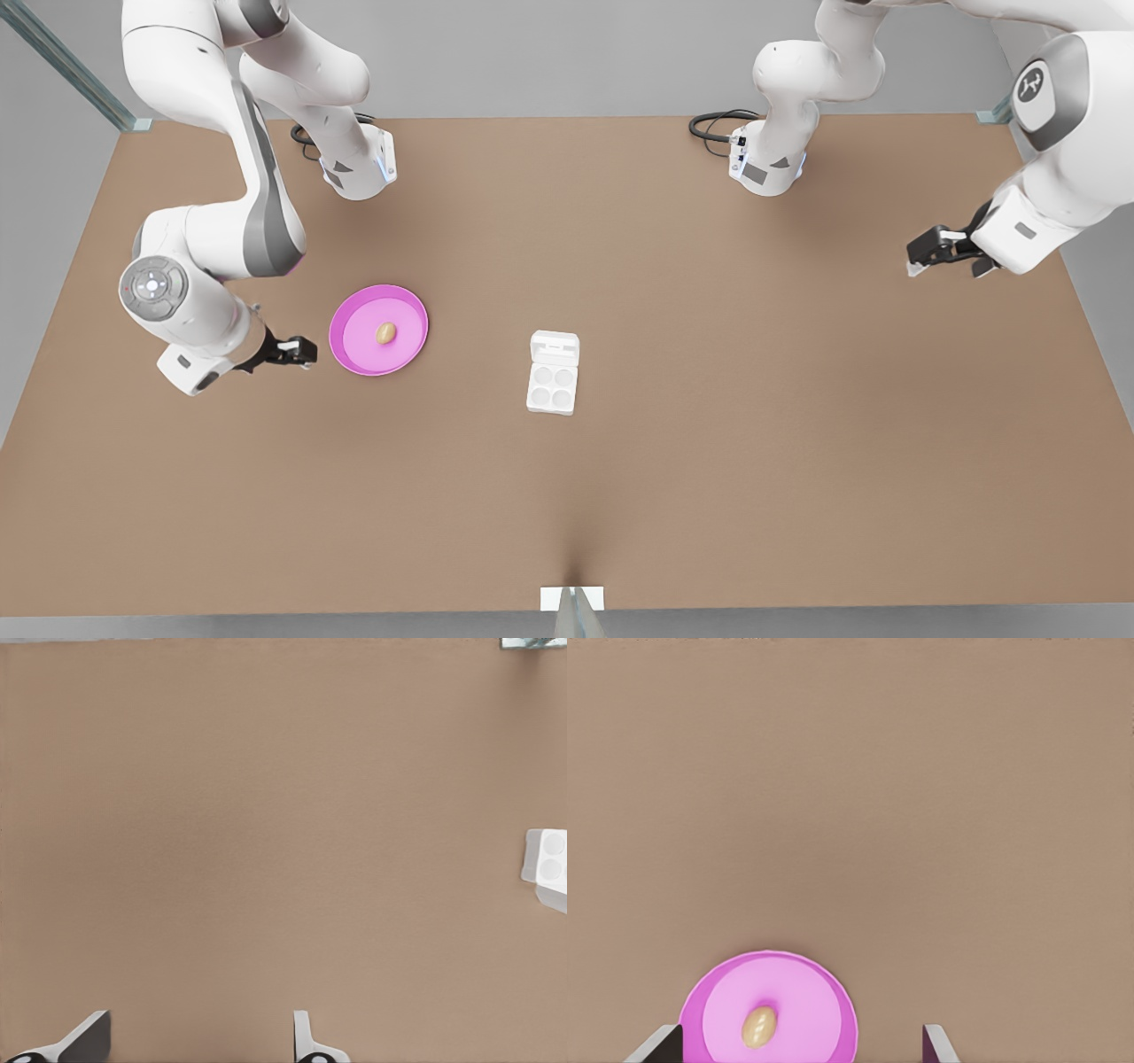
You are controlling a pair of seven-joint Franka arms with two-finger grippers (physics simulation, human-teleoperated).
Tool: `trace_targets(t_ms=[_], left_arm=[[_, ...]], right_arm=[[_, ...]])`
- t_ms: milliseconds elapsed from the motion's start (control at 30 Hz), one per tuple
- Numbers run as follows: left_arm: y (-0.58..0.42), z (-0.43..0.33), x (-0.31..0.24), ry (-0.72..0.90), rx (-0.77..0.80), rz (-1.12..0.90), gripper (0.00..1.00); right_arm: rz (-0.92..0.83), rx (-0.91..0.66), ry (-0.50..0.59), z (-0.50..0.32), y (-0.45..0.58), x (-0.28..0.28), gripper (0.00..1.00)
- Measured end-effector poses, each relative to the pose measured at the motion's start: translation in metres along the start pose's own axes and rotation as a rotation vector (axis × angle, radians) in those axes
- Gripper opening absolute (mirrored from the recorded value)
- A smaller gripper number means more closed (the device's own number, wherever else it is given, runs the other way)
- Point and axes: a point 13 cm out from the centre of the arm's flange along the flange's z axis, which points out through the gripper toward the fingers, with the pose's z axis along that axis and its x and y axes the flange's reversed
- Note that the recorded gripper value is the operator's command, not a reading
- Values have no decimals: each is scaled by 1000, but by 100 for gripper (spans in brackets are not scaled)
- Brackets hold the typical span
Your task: Pack egg into the box and close the box lid
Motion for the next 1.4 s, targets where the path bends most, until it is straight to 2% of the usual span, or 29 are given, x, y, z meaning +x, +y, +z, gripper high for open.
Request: trace_targets(t_ms=[100,167,233,333,500,800,1100,1400], left_arm=[[0,12,-9,12,-8,7,100],[-7,30,-17,38,-13,20,100],[-11,42,-23,55,-18,30,100],[-9,49,-27,61,-20,31,100],[-8,51,-28,65,-20,35,100],[-9,54,-26,77,-20,44,100],[-9,55,-23,92,-19,48,100],[-8,58,-21,102,-19,49,100]], right_arm=[[9,-12,38,26,2,-6,100],[21,-27,113,67,-1,-4,100],[25,-34,206,121,-2,17,100],[3,-41,236,174,17,37,100],[-33,-62,201,228,60,60,100],[-23,-84,92,266,95,69,100],[22,-68,81,268,93,106,100],[71,-64,113,285,91,138,100]])
